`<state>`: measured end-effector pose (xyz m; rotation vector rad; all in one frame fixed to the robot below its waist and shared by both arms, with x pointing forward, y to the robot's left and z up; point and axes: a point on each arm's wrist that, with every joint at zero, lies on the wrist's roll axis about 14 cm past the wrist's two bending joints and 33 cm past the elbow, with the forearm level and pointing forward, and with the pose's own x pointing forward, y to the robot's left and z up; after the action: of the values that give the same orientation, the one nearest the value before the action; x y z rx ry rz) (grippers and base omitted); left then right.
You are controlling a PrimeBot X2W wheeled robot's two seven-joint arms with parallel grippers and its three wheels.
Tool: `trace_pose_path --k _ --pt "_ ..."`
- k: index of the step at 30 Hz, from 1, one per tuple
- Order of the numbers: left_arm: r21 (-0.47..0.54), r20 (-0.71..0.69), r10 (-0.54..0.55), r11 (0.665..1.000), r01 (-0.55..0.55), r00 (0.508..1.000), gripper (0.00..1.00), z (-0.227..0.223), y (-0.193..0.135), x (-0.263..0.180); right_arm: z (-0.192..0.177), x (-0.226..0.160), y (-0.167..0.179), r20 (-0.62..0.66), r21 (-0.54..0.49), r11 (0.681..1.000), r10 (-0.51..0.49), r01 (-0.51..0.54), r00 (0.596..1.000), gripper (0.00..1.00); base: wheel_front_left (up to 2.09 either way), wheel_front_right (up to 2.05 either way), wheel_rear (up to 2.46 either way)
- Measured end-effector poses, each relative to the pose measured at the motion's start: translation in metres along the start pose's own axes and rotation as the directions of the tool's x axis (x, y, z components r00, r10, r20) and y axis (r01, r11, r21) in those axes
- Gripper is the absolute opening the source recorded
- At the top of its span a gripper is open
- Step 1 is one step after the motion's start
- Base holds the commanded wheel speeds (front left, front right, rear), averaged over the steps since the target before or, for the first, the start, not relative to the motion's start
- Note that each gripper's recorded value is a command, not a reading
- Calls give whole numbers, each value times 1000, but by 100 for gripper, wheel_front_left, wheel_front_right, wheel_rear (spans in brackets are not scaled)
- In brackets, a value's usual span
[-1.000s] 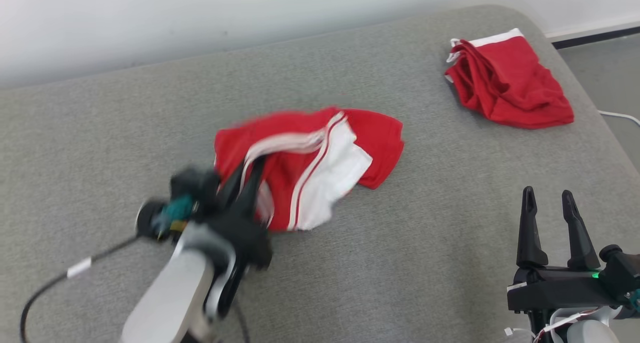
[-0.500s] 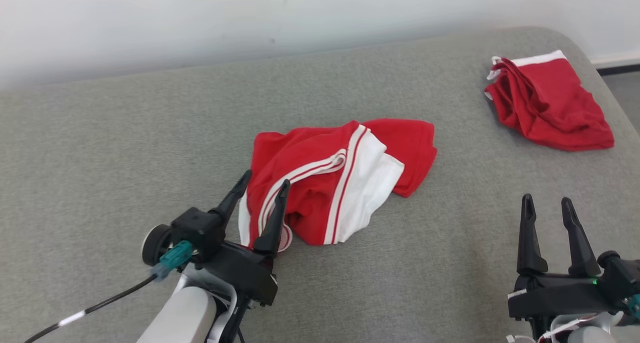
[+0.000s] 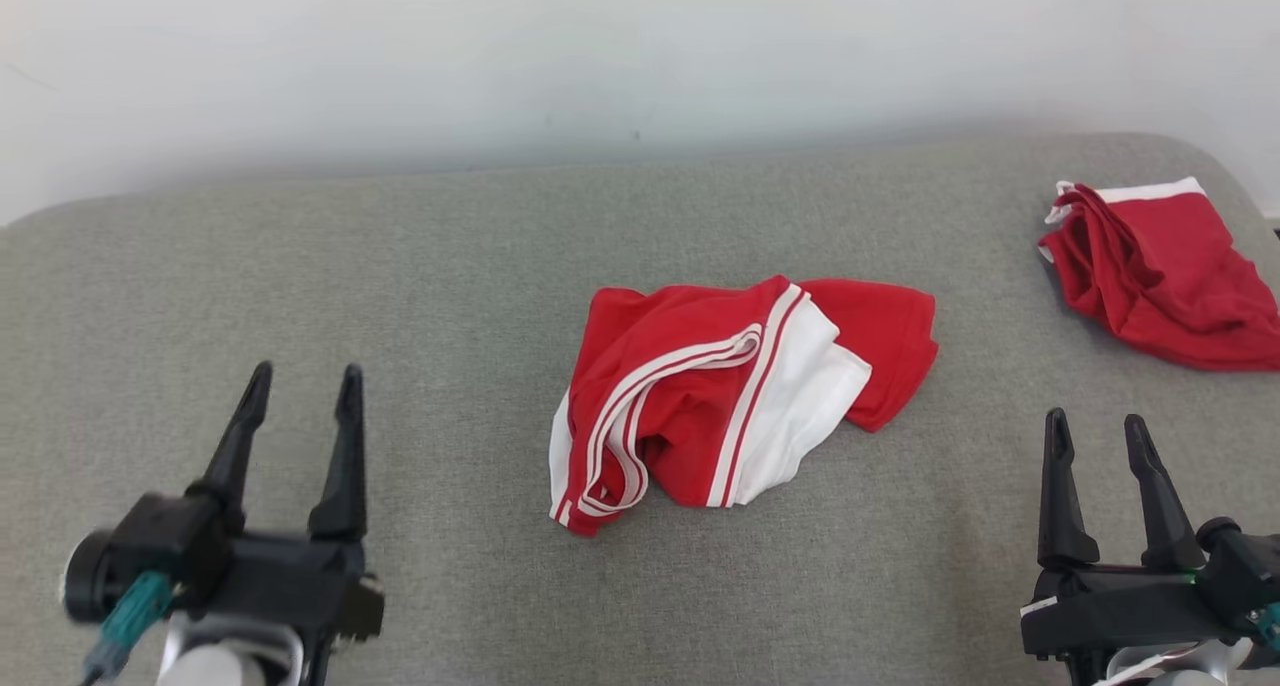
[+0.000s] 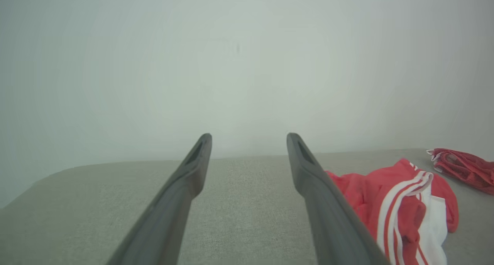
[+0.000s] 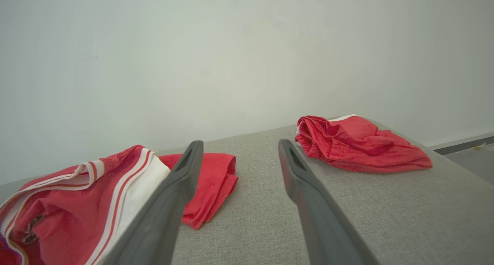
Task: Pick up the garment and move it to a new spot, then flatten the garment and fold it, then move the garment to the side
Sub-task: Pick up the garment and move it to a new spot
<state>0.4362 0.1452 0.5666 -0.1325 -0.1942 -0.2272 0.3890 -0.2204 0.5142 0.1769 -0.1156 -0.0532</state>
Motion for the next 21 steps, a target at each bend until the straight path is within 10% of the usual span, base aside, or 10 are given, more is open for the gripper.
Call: trace_pose_path --k 21 --pt "-23 -48 210 977 -211 977 100 -16 38 -85 -2 -16 34 -19 19 993 114 -114 993 100 0 0 0"
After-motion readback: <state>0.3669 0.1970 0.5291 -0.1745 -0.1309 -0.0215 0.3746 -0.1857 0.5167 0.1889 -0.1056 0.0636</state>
